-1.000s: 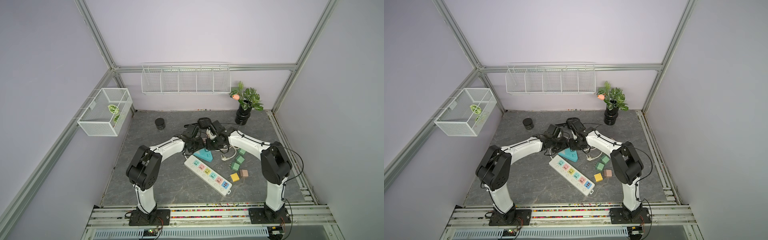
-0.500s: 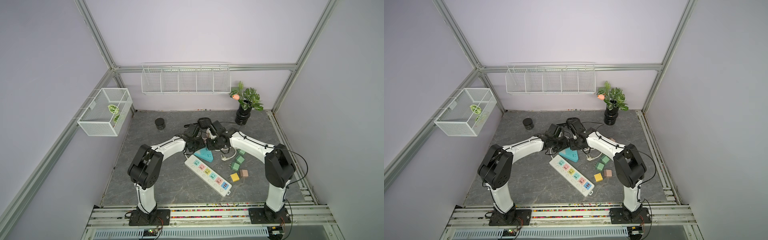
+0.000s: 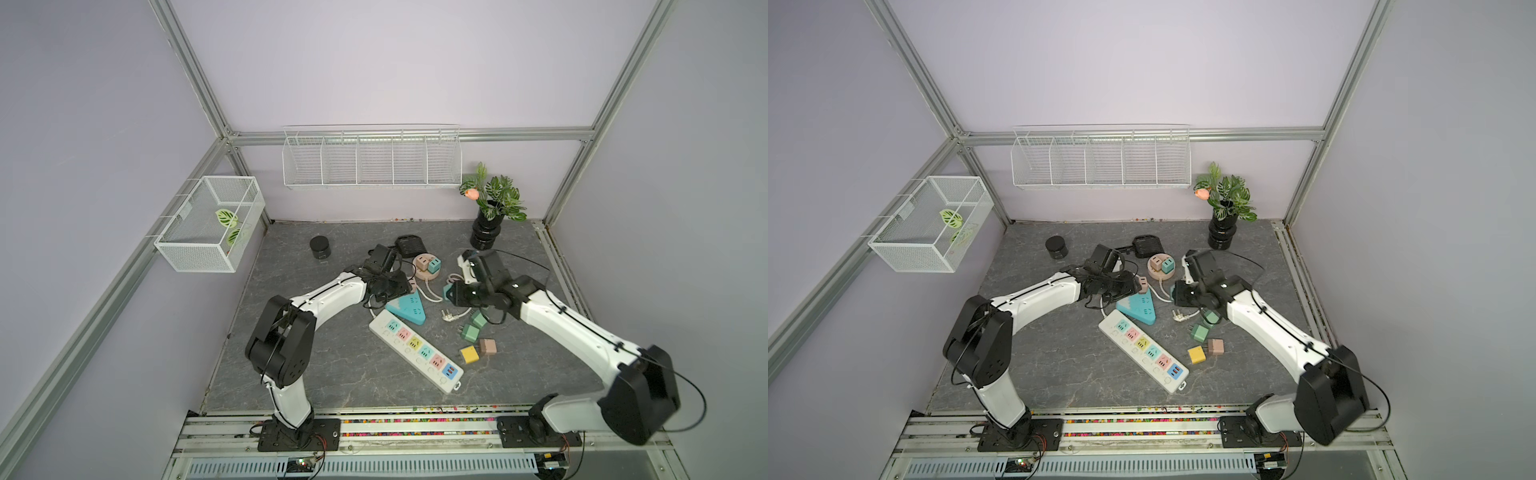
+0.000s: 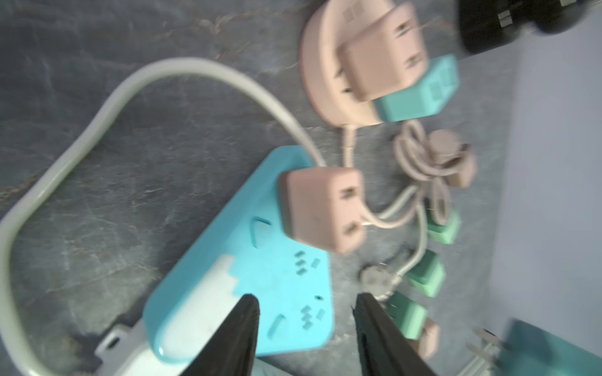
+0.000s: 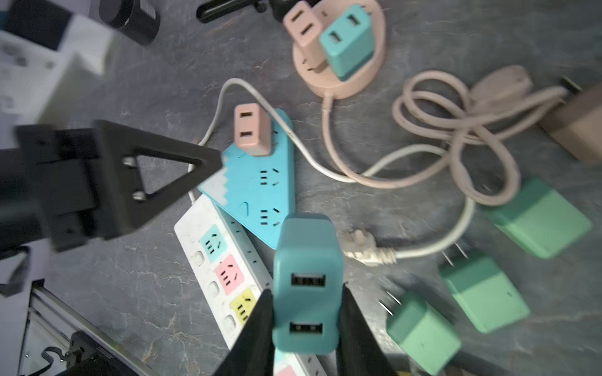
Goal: Pull the plug off the socket
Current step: Place the plug at the center of the board.
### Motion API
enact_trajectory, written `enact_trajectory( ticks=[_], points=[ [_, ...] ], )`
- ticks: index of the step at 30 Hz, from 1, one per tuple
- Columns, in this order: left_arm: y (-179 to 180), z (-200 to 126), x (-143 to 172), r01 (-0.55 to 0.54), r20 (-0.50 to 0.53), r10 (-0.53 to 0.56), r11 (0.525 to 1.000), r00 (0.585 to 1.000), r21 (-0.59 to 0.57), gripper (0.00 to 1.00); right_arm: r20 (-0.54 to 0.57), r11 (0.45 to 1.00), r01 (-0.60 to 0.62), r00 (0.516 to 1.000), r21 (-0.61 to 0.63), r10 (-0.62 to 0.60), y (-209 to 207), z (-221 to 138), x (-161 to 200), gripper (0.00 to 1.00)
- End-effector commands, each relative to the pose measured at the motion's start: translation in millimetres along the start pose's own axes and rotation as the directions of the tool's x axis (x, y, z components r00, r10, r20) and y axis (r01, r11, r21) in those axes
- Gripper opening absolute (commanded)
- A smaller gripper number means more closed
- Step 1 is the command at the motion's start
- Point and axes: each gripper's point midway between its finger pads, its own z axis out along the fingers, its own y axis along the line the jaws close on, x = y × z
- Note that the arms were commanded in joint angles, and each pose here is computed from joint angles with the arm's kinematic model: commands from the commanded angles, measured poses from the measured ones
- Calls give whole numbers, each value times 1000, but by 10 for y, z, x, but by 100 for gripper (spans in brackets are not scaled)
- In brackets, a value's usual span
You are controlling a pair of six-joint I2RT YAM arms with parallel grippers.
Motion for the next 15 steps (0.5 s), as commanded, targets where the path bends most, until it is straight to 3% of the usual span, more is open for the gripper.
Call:
enact_trajectory(
  ticks=[1, 6, 10, 15],
  points=[
    [-283, -346, -153, -88, 104, 77, 991, 992, 104, 55, 59, 974, -218, 973, -63, 221, -326, -87, 105, 25],
    [-149, -661, -208, -77, 239, 60, 995, 969, 63, 56, 105, 842, -513, 840, -165, 532, -940, -140, 234, 27],
    [82, -960, -228, -23, 365, 17, 1000, 931, 12, 56, 104, 798, -591, 792, -119, 602, -1237, -133, 371, 28],
    [459, -1177, -190, 102, 460, -99, 995, 882, 18, 72, 87, 753, -653, 748, -80, 658, -1448, -32, 502, 31]
  ],
)
